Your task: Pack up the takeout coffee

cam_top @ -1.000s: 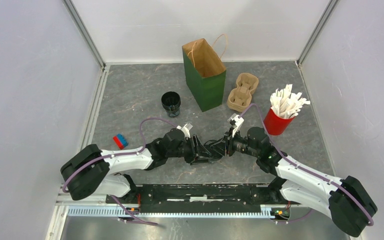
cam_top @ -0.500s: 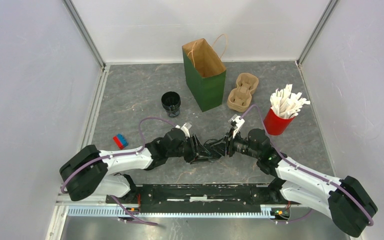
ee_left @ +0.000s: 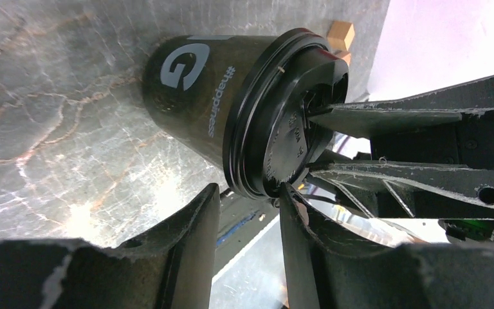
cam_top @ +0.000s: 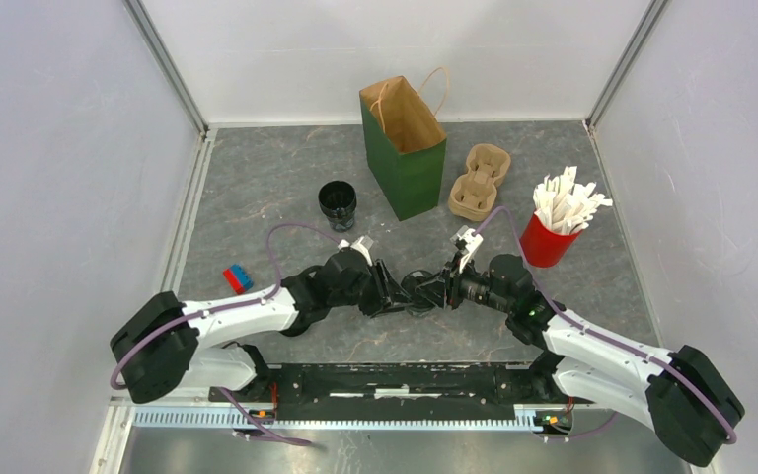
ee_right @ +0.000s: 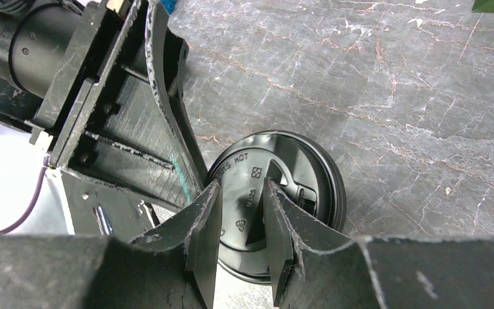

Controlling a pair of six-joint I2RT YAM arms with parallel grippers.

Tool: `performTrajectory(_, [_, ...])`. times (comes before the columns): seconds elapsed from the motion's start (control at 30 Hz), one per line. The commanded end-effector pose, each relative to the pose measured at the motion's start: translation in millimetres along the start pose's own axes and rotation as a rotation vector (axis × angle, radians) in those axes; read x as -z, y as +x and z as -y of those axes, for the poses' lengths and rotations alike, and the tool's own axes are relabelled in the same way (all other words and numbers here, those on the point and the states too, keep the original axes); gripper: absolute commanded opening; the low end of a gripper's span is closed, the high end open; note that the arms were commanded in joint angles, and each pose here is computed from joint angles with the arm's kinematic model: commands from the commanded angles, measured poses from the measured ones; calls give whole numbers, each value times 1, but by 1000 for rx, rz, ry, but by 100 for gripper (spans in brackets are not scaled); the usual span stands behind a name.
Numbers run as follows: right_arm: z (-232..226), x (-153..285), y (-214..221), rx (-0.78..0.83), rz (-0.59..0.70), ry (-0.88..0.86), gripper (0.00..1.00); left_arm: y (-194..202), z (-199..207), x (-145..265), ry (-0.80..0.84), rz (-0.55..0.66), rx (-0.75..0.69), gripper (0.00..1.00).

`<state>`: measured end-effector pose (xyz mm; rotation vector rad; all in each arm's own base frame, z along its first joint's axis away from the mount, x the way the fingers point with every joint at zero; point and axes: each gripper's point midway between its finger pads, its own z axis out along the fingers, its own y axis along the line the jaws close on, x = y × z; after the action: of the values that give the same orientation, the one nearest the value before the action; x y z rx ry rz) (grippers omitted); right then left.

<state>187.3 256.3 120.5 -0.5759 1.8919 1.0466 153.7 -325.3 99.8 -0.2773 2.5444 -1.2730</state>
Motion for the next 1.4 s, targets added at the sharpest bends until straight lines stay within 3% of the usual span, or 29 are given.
performTrajectory(0.0, [11,5,29,-49,-97,56,37,-15,-44,10,-220,75,-104,46])
performTrajectory(1.13, [-33,-3,-50,-48,62,-92,42,-58,16,37,-145,149,-303,59])
performTrajectory(1.37, [-10,-1,-59,69,32,54,47,-60,28,38,-115,136,-373,60])
